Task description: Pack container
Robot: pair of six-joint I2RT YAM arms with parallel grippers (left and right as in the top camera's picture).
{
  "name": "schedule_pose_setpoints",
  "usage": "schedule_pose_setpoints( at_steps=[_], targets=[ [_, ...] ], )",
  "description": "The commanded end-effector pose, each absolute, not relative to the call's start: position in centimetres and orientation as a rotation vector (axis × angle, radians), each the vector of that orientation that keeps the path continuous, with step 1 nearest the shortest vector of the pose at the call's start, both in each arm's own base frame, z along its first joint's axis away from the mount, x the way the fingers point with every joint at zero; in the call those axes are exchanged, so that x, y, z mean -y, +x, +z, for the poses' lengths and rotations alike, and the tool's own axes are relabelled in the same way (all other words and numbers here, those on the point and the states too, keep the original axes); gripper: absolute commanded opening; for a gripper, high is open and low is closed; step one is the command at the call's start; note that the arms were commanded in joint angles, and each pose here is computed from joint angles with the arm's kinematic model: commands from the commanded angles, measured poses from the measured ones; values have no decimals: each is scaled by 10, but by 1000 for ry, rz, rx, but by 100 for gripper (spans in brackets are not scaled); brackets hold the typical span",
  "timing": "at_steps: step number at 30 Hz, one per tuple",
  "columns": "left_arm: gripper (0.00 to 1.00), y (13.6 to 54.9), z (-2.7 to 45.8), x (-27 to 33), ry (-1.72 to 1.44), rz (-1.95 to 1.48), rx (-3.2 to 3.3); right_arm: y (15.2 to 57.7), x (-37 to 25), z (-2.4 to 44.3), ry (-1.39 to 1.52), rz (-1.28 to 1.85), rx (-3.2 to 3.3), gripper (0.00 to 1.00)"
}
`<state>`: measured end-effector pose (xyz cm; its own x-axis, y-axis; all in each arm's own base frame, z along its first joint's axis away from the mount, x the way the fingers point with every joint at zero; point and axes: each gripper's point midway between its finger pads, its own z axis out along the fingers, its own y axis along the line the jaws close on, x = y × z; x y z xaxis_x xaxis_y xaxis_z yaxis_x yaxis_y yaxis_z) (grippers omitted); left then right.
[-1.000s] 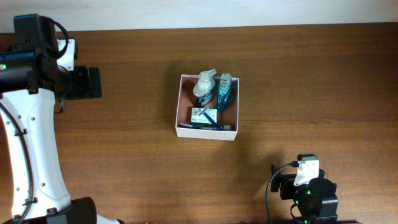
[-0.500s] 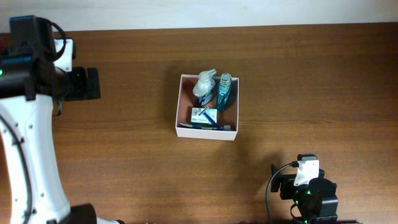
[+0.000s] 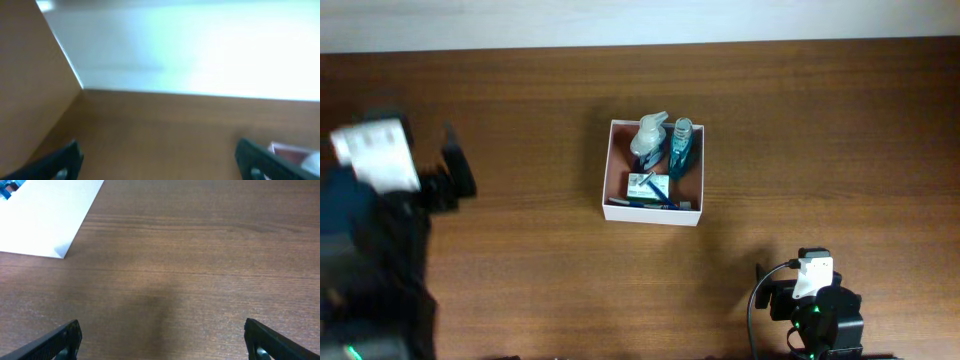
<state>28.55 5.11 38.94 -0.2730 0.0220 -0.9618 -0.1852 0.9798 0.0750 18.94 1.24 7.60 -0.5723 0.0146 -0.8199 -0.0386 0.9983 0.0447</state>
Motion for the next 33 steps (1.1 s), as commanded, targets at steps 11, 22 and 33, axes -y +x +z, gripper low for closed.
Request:
schedule_pose_setpoints(
  at_steps=[11,22,33],
  targets=[
    [99,230,204,-16,-10,51,-1867,190,-12,74,-15,69,-2176,99],
    [99,225,138,-15,-15,43,-1942,190,-12,74,-14,69,-2176,99],
    [100,224,109,-16,-21,43,-1981,190,-12,74,-14,69,-2176,99]
  ],
)
